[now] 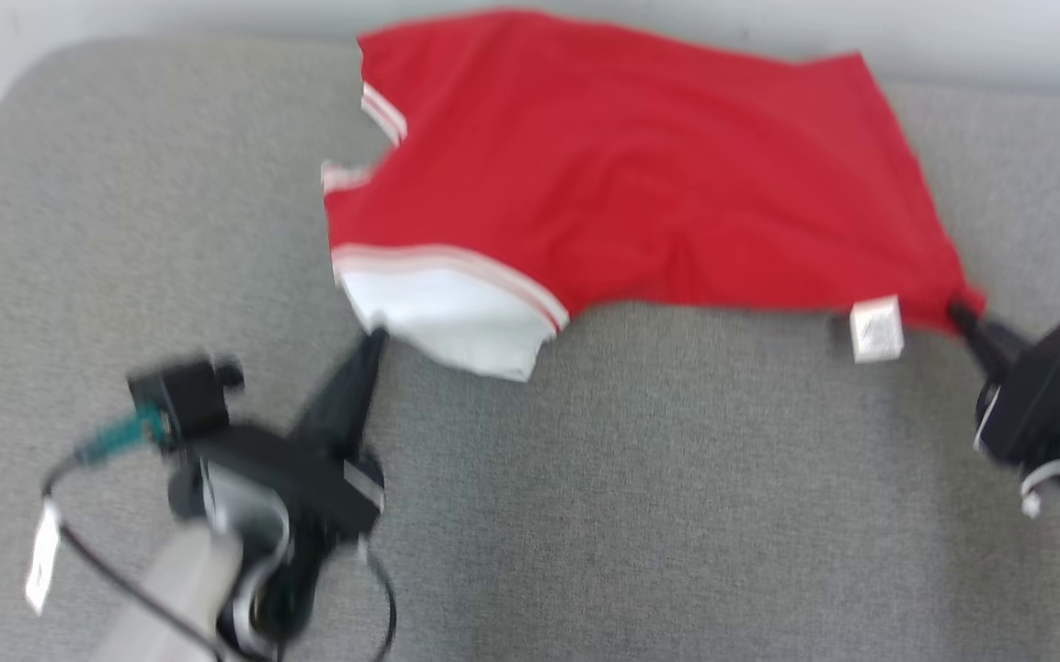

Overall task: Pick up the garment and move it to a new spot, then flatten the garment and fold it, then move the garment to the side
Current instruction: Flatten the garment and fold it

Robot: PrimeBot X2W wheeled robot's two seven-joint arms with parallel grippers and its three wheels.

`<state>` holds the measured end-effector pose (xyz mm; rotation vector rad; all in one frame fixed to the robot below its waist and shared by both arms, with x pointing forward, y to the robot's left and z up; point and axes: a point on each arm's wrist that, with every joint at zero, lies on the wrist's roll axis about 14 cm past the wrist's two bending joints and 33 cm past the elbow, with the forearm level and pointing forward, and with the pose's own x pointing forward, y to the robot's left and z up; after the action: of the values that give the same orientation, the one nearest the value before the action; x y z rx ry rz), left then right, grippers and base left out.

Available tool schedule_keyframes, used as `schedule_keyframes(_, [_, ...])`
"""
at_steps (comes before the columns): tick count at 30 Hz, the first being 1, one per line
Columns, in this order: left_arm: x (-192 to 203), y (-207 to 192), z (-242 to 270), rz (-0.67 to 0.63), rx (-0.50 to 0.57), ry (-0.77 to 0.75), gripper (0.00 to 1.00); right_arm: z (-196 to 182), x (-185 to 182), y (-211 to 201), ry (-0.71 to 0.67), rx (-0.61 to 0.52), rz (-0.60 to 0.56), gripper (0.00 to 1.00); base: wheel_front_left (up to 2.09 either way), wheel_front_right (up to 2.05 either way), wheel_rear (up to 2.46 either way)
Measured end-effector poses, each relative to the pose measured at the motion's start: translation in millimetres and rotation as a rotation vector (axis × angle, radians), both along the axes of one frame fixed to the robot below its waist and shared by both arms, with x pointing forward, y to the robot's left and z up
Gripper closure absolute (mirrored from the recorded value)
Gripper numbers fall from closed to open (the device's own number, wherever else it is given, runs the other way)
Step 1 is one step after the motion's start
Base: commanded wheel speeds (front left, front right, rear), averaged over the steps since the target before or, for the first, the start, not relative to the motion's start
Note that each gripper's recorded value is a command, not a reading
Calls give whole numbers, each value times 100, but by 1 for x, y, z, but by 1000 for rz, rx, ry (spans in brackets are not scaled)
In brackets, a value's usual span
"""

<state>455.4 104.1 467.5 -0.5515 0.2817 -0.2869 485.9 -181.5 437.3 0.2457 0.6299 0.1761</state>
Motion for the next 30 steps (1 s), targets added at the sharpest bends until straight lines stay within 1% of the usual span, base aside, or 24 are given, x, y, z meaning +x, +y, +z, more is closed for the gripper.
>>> schedule_keyframes(3, [-29, 0, -7, -3, -15, 59, 100, 1, -23, -1, 38, -10, 14, 100, 0, 0, 0])
schedule_keyframes(6, [-57, -5, -8, -9, -59, 114, 100, -1, -47, -6, 88, -5, 4, 100, 0, 0, 0])
schedule_keyframes(10, [-91, -6, -11, -9, -100, 188, 100, 5, -68, -12, 113, -19, 0, 100, 0, 0, 0])
schedule_keyframes(12, [-110, -6, -8, -9, -140, 224, 100, 10, -78, -11, 123, -17, 2, 100, 0, 0, 0])
schedule_keyframes(18, [-136, -4, -6, -19, -164, 285, 100, 5, -106, -1, 211, -23, 49, 100, 0, 0, 0])
schedule_keyframes(22, [-152, -3, -8, -44, -154, 330, 100, 5, -129, 7, 272, -3, 86, 100, 0, 0, 0])
schedule_keyframes(27, [-172, 2, -12, -48, -134, 388, 100, 3, -160, 5, 354, 1, 103, 100, 0, 0, 0])
schedule_keyframes(30, [-180, 10, -12, -36, -130, 409, 100, 1, -174, -3, 390, -27, 102, 100, 0, 0, 0])
